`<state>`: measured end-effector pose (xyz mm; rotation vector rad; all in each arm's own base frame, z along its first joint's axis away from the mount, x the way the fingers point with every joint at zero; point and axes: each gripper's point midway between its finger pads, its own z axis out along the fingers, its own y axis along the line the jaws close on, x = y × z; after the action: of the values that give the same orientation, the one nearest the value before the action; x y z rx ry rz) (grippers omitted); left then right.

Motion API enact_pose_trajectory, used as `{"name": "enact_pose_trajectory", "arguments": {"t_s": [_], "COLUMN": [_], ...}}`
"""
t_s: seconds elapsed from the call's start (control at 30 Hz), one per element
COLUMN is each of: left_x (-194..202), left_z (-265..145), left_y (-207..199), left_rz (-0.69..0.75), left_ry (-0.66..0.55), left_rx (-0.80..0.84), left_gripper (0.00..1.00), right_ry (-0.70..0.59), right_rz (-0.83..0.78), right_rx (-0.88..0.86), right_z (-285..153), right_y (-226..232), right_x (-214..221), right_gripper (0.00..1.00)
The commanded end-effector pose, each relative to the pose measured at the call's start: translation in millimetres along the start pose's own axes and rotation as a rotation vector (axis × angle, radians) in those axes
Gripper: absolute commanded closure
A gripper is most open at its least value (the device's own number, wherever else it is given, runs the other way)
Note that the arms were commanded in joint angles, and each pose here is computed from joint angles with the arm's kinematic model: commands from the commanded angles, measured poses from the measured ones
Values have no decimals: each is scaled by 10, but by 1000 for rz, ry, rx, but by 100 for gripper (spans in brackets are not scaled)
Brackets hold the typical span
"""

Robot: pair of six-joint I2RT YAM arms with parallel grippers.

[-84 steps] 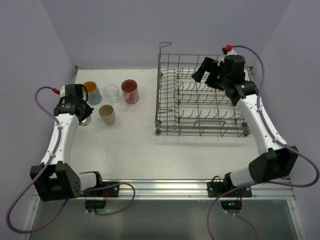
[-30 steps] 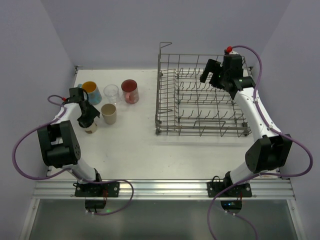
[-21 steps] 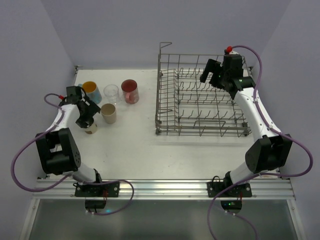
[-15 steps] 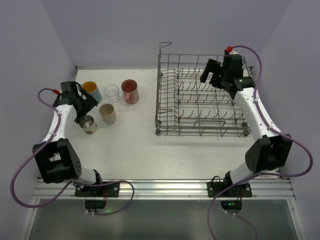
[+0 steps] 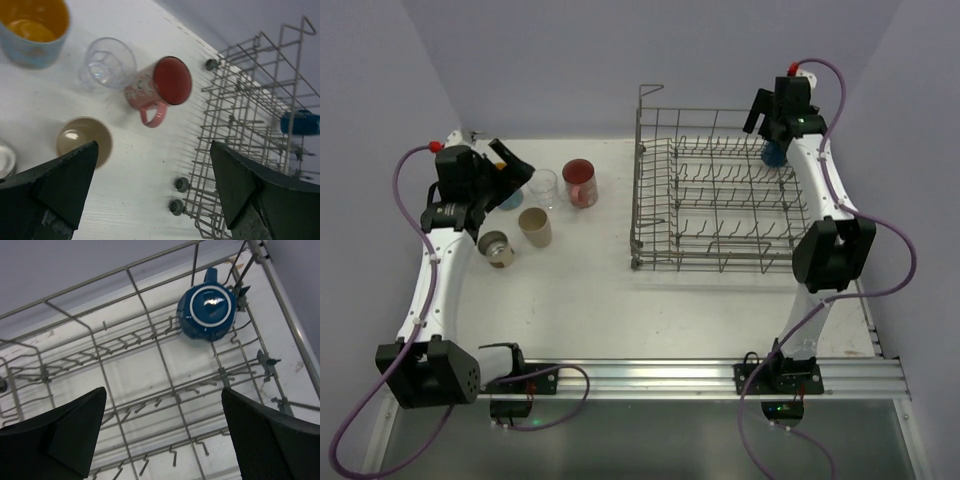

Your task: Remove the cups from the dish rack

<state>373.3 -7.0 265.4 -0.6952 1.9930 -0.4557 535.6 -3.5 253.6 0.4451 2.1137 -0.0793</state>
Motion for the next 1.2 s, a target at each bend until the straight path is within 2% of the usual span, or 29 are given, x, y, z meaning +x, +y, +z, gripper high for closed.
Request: {"name": "enact_pose_trajectory", "arguments": {"t_s": [0.0,0.07,0.17,0.47,0.53,0.7,0.97,1.17], "left_x": [132,315,477,871,907,927,1005,1049], "left_z": [-55,-62,-25,142,159,186,275,328], "left_y": [-615,-818,-913,-867,-864,-867,-878,-843], "left_rz": [99,136,173,211,216,223,223,227], "left_ry": [13,40,57,155,164,170,201,209], "left_rx": [243,304,339,374,377,382,391,382], "left_gripper": [3,3,3,3,4,3,3,3], "right_ry": [-66,-93,-119,-113,-96,-67,-10,44], "right_rz": [-76,-108,-136,-113,-100,-91,-107,-120], "right_rx": [121,128,146,176,194,181,77,60], "right_z": [271,373,547,794,896,1016,1211,1380], "right_y": [-204,-224,-244,-371,-572,-685,-598,-581], "right_x": [-229,-318,-348,-291,-277,-218,-57,139], "right_gripper": [1,1,1,1,1,1,1,1]}}
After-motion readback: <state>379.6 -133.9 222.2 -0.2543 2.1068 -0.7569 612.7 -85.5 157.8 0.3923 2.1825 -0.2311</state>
